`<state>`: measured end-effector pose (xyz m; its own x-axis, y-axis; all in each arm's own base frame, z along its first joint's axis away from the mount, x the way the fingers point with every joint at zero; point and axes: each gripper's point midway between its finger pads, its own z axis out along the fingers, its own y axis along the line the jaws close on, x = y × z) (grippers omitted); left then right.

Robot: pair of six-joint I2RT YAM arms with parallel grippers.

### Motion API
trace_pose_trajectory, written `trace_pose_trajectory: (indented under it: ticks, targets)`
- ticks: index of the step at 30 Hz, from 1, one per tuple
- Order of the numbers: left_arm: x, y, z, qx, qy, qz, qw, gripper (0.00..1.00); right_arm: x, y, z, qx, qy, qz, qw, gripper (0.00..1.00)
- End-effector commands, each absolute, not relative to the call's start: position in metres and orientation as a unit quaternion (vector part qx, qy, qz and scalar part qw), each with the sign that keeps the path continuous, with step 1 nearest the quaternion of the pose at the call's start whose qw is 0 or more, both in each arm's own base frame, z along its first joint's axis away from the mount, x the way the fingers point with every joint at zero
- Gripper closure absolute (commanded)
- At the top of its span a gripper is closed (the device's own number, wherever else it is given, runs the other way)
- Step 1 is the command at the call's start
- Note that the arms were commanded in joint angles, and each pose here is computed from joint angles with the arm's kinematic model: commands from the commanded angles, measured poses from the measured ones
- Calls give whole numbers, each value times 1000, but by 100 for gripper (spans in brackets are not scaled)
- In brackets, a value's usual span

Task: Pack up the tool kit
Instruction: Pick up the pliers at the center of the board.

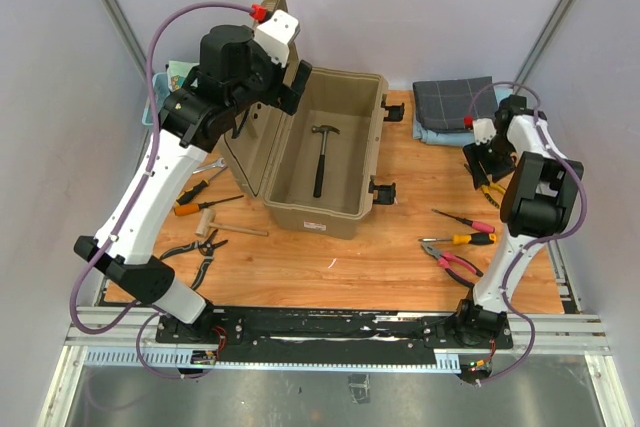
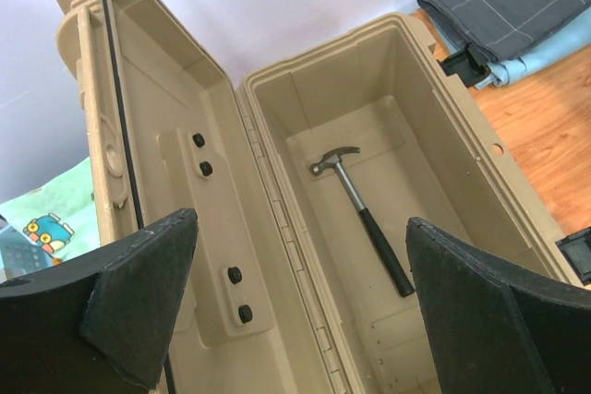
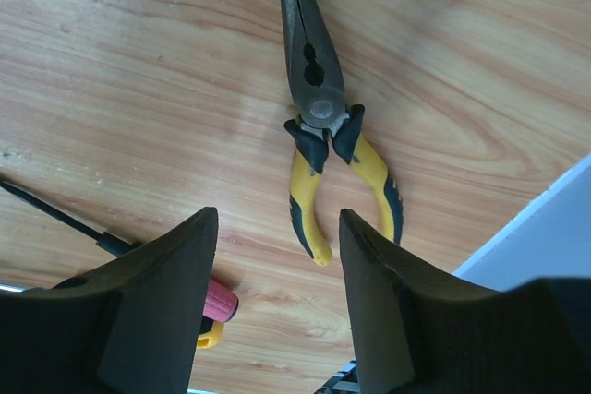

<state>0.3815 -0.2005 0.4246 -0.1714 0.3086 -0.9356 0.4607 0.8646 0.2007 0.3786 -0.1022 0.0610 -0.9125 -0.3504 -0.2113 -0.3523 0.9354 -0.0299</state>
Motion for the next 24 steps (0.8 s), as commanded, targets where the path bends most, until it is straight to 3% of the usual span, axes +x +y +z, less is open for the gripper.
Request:
trace_pose_trajectory:
  ticks: [1,15,18,20,24]
  targets:
    - [382,-211,438,254,745,-83,611,1,363,-107,48,-152,986,14,72,44]
    - [381,-211,437,252,746,-86,610,1,363,-126,18,-116,993,2,26,54]
    - [381,-211,436,252,746,-85,610,1,364,-125,21,-115,993,4,23,71]
    - [382,-211,435,252,747,-85,609,1,364,-125,23,-112,993,6,22,95]
    - [381,-211,436,251,747,-84,610,1,370,-124,45,-100,994,-1,49,99]
